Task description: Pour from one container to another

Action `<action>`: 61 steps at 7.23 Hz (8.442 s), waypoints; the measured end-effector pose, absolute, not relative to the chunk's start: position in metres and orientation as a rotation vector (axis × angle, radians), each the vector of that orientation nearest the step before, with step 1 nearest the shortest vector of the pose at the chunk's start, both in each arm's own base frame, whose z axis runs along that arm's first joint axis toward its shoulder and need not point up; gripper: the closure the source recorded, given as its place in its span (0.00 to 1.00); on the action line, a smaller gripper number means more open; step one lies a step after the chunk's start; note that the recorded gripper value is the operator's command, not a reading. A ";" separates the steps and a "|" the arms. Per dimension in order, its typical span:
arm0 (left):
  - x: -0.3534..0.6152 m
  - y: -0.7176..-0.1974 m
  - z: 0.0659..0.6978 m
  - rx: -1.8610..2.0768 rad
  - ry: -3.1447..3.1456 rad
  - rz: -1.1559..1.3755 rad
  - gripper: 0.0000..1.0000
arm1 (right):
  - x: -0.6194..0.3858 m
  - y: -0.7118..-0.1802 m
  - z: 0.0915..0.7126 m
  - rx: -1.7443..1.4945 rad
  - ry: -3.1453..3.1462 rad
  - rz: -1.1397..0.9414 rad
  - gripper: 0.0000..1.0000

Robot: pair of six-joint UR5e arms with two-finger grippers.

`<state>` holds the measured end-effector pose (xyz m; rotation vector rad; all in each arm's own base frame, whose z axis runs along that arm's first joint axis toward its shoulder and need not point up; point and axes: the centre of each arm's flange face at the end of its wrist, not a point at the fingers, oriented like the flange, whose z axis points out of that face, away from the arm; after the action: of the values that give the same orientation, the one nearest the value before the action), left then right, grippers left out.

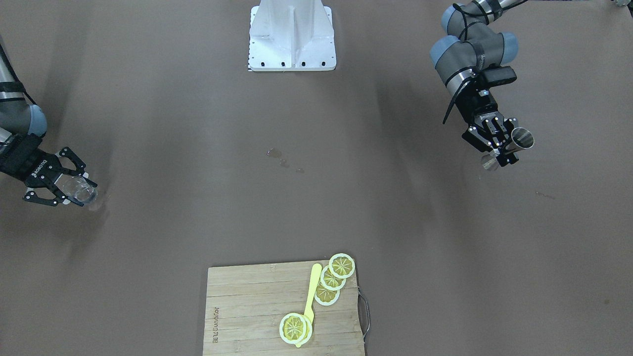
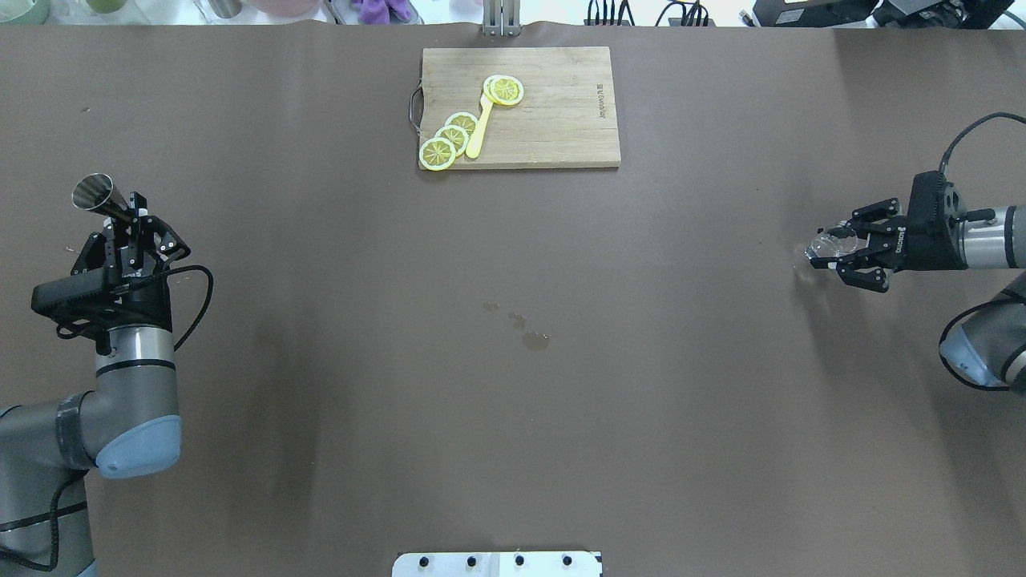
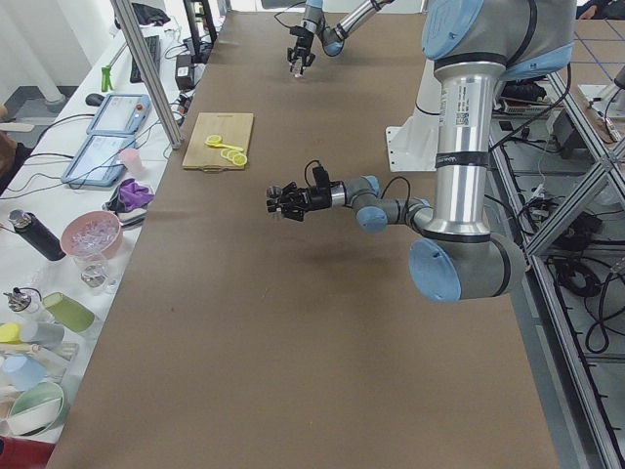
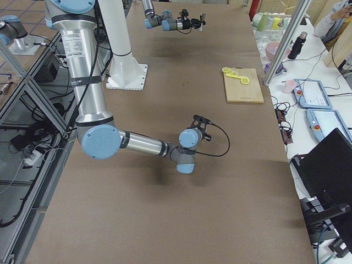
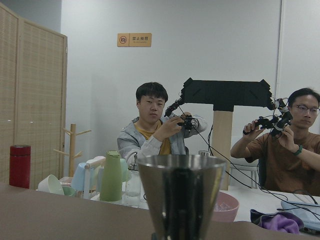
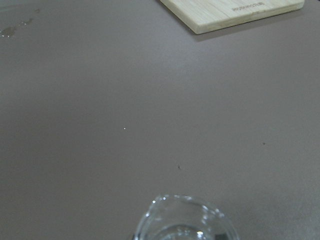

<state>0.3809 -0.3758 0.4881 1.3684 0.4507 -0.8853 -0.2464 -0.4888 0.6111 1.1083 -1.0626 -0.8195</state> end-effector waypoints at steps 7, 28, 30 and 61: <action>0.419 -0.343 0.532 1.413 0.423 -0.803 1.00 | -0.337 -0.505 0.553 1.140 -1.099 -0.807 1.00; 0.417 -0.297 0.601 1.501 0.505 -0.744 0.90 | -0.194 -0.526 0.512 0.819 -0.809 -0.547 0.00; 0.418 -0.295 0.601 1.500 0.506 -0.739 0.72 | -0.171 -0.542 0.531 0.607 -0.697 -0.435 0.00; 0.365 -0.254 0.519 1.588 0.601 -0.643 0.01 | 0.077 -0.434 0.668 0.008 -0.706 -0.063 0.00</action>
<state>0.3652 -0.2538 0.5189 1.5885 0.6009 -0.6429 0.0766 -0.4337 0.6682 0.0079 -0.7061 -0.0626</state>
